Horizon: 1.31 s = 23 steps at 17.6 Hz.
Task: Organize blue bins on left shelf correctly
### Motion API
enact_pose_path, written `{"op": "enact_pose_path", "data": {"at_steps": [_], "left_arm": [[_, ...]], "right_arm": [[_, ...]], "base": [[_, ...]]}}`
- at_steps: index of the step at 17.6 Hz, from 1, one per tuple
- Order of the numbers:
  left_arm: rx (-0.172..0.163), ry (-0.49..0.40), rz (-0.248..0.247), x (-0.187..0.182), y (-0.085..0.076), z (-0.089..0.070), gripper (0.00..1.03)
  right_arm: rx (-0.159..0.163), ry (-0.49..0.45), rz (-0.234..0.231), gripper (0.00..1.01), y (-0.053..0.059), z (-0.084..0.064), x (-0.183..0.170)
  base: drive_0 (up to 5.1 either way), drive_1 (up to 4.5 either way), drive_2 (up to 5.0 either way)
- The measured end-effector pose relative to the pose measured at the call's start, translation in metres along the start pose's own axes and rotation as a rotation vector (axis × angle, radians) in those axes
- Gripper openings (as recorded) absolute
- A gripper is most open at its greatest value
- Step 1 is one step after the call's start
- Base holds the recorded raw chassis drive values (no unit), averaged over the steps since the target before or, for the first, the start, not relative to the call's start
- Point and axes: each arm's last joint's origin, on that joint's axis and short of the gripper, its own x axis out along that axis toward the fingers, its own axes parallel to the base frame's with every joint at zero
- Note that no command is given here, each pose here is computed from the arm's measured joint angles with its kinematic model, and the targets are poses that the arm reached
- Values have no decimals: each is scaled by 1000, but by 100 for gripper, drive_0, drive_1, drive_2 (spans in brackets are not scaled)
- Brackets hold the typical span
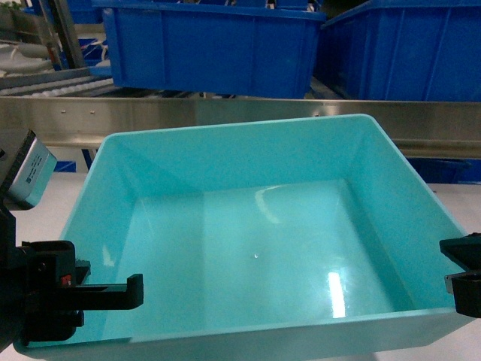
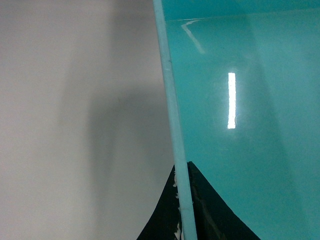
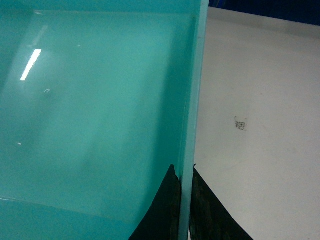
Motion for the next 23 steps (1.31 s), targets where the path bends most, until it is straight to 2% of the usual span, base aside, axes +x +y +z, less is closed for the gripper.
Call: {"op": "enact_pose_path", "data": {"at_steps": [23], "left_arm": [[0,-1,1,0,0,0,2]], "right_arm": [[0,-3,0,2,0,0,0]], "base": [[-363,-44,417]]}}
